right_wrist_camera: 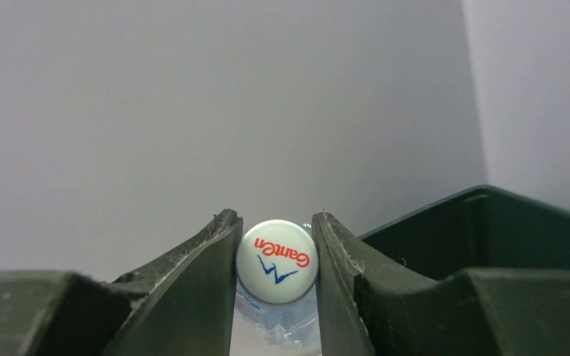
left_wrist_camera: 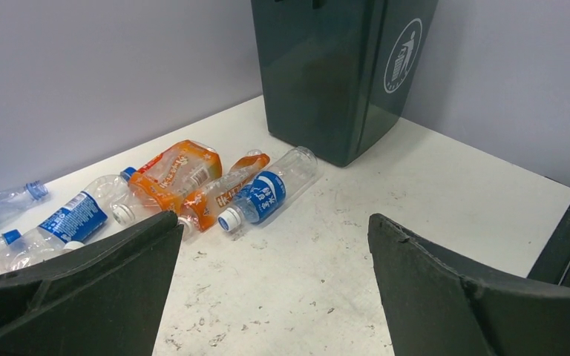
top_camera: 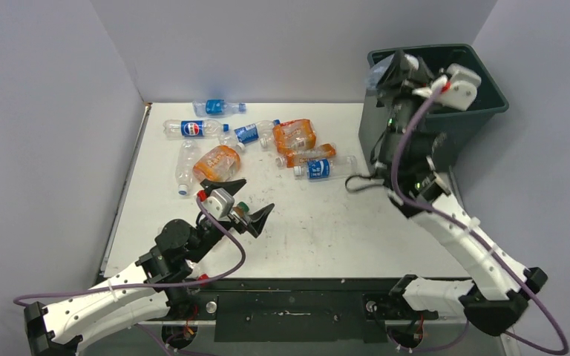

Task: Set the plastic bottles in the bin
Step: Place the plastic bottle in the trash bin.

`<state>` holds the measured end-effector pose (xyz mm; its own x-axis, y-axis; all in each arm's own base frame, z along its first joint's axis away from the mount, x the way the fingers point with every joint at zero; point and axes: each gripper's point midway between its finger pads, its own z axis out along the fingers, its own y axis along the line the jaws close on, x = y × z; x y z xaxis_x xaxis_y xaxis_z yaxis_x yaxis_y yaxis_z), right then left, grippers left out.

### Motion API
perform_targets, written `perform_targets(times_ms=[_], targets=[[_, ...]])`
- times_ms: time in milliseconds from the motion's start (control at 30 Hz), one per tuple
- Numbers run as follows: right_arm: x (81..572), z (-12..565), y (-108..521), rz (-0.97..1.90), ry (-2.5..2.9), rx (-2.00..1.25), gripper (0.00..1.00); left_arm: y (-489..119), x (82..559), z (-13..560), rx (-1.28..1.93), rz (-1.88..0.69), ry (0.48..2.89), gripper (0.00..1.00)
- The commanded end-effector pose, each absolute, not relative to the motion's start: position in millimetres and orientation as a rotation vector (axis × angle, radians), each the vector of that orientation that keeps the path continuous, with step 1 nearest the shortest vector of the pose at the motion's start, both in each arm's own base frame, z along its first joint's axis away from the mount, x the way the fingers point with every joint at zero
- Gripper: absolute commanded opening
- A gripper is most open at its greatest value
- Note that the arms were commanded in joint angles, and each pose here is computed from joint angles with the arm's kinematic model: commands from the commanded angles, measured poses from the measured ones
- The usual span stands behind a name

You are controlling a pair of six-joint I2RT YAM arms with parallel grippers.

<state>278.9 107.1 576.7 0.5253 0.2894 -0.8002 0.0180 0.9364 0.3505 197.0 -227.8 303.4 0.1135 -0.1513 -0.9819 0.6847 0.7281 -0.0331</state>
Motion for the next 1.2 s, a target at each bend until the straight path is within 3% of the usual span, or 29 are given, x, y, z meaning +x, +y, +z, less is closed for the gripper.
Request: perform_targets(times_ms=[0, 400, 600, 667, 767, 867, 1033, 1167], targets=[[346, 587, 58, 0.187, 0.968, 0.476, 0.05, -226, 199, 318, 0.474, -0.641, 1.286, 0.96], [428, 541, -91, 0.029, 0.846, 0.844, 0.05, -217, 213, 311, 0.427, -0.547, 1.360, 0.96], [447, 489, -113, -0.025, 0.906, 0.909, 0.05, -210, 218, 310, 0.395, -0.506, 1.378, 0.96], [451, 479, -115, -0.043, 0.928, 0.913, 0.15, -210, 218, 309, 0.397, -0.504, 1.380, 0.96], [458, 475, -113, -0.035, 0.952, 0.891, 0.60, -210, 219, 308, 0.394, -0.503, 1.385, 0.96], [459, 482, -109, -0.013, 0.952, 0.864, 0.82, -211, 219, 307, 0.395, -0.499, 1.390, 0.96], [455, 512, -85, 0.066, 0.943, 0.800, 0.91, -211, 221, 305, 0.392, -0.490, 1.396, 0.96], [444, 545, -31, 0.187, 0.959, 0.670, 0.97, -208, 222, 304, 0.395, -0.471, 1.402, 0.96]])
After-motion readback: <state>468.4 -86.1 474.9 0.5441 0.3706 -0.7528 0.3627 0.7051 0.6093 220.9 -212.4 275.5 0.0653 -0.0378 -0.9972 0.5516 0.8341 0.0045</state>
